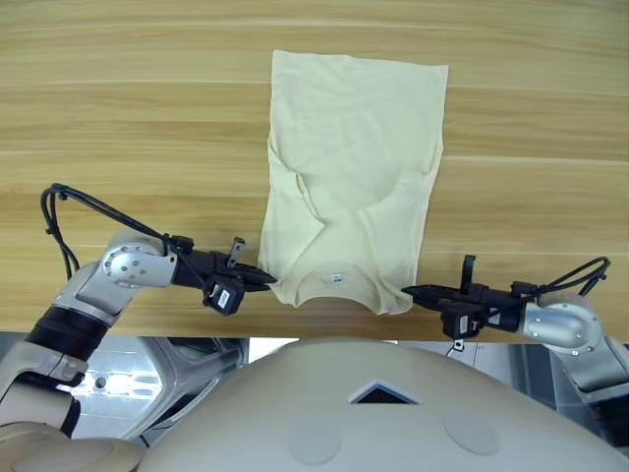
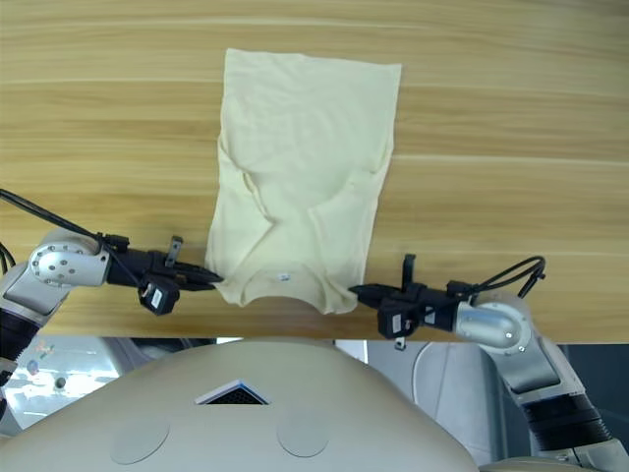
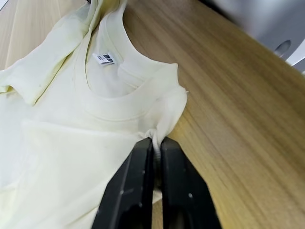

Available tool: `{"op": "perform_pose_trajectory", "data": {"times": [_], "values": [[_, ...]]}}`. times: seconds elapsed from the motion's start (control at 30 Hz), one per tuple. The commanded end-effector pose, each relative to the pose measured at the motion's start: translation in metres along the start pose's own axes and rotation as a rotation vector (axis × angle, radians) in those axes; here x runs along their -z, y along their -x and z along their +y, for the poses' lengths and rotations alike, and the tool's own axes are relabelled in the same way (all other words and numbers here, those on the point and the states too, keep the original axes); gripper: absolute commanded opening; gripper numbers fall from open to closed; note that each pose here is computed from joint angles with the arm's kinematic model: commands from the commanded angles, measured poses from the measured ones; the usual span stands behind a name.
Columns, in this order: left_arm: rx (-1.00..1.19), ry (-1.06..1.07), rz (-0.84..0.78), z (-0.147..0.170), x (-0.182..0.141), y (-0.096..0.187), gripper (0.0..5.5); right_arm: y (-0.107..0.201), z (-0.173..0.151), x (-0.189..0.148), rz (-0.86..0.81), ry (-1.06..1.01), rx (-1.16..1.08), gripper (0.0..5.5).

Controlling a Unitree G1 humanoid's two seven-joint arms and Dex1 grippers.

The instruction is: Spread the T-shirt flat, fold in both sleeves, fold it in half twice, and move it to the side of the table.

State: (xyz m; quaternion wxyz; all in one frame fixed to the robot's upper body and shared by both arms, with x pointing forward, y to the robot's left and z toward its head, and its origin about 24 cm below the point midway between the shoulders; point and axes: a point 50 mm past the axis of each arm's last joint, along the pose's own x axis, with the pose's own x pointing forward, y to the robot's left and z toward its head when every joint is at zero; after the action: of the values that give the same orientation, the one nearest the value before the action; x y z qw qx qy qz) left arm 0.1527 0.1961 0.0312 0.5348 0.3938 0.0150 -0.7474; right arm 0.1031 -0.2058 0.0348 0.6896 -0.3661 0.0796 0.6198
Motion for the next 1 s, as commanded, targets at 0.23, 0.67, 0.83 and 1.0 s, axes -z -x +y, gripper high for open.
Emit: {"op": "perform_pose_trajectory", "data": {"times": [0.23,0.67,0.83,1.0], "values": [[-0.165,-0.028,-0.06,0.035,-0.015,0.033,0.06,0.028,-0.025,-0.02,-0.052,0.085,0.044,0.0],[-0.158,-0.07,-0.079,0.031,-0.038,0.055,0.06,0.058,-0.037,-0.039,-0.095,0.131,0.025,0.0],[-0.153,-0.065,-0.167,0.027,-0.056,0.054,0.06,0.068,-0.033,-0.042,-0.111,0.131,0.002,0.0],[-0.181,-0.048,-0.245,0.028,-0.072,0.054,0.06,0.076,-0.032,-0.051,-0.163,0.14,-0.003,0.0]]}}
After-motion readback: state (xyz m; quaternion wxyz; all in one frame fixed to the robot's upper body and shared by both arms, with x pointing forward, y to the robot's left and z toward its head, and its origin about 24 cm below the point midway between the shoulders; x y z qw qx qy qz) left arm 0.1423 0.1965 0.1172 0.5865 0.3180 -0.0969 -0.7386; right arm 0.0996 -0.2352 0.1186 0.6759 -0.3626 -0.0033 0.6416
